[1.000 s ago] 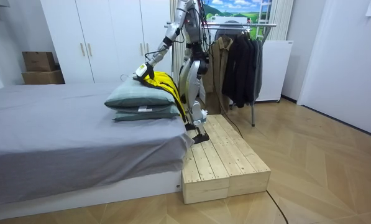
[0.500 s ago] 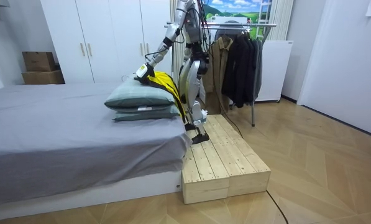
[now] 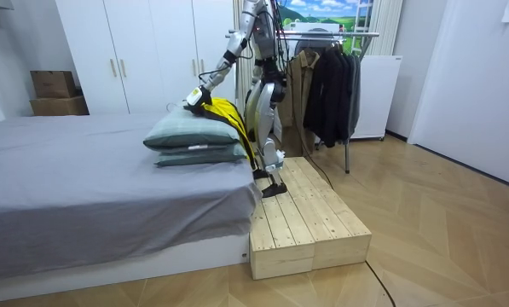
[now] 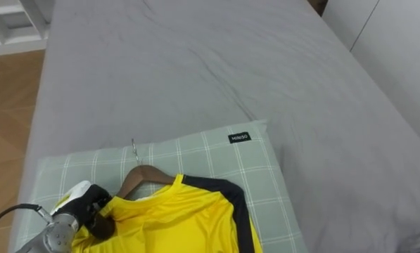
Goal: Hang clothes
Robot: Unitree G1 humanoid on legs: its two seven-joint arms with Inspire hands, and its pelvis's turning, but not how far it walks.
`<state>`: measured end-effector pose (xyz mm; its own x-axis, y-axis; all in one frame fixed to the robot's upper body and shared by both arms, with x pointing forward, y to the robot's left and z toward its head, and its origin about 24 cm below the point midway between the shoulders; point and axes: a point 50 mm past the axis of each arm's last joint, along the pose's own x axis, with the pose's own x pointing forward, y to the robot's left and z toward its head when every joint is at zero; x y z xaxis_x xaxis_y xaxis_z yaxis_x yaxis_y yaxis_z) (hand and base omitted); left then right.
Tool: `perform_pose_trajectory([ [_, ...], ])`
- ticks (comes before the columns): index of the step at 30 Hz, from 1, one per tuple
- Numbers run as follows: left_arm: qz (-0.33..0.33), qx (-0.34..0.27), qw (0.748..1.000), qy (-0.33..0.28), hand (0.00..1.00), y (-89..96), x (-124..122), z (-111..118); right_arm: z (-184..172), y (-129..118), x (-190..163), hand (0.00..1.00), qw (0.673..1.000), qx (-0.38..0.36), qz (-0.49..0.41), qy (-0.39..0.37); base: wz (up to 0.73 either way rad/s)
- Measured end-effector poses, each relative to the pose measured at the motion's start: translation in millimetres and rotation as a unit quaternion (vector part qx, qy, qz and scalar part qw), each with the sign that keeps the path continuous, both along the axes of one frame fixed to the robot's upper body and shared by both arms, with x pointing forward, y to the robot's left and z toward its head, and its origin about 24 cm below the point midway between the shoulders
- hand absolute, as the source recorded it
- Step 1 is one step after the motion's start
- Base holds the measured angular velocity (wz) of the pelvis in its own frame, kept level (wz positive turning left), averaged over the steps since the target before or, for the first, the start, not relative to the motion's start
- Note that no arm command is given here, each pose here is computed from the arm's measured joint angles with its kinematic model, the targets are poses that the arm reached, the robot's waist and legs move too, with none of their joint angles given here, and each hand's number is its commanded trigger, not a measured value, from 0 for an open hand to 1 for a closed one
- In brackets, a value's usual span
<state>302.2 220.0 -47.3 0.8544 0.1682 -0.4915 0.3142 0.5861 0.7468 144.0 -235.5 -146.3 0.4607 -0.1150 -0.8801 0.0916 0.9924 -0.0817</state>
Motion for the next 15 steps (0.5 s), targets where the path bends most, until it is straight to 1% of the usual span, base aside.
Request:
perform_pose_trajectory([
  [2, 0.0, 0.0, 1.0, -0.01, 1.0, -0.9, 2, 2, 0, 0, 0, 0.0, 1.0, 0.0, -0.01, -0.002, 0.0],
  [5, -0.003, 0.002, 0.999, -0.043, 1.0, -3.7, 8, 10, 0, -1, -2, 0.0, 1.0, 0.001, -0.011, -0.004, 0.02],
  [10, -0.019, -0.004, 0.995, -0.098, 1.0, -10.4, 16, 24, -4, -6, -17, 0.0, 1.0, -0.016, 0.005, 0.013, 0.0],
  [15, -0.032, -0.013, 0.989, -0.145, 1.0, -17.5, 12, 30, -6, -9, -29, 0.0, 0.999, -0.036, 0.03, 0.022, -0.01],
])
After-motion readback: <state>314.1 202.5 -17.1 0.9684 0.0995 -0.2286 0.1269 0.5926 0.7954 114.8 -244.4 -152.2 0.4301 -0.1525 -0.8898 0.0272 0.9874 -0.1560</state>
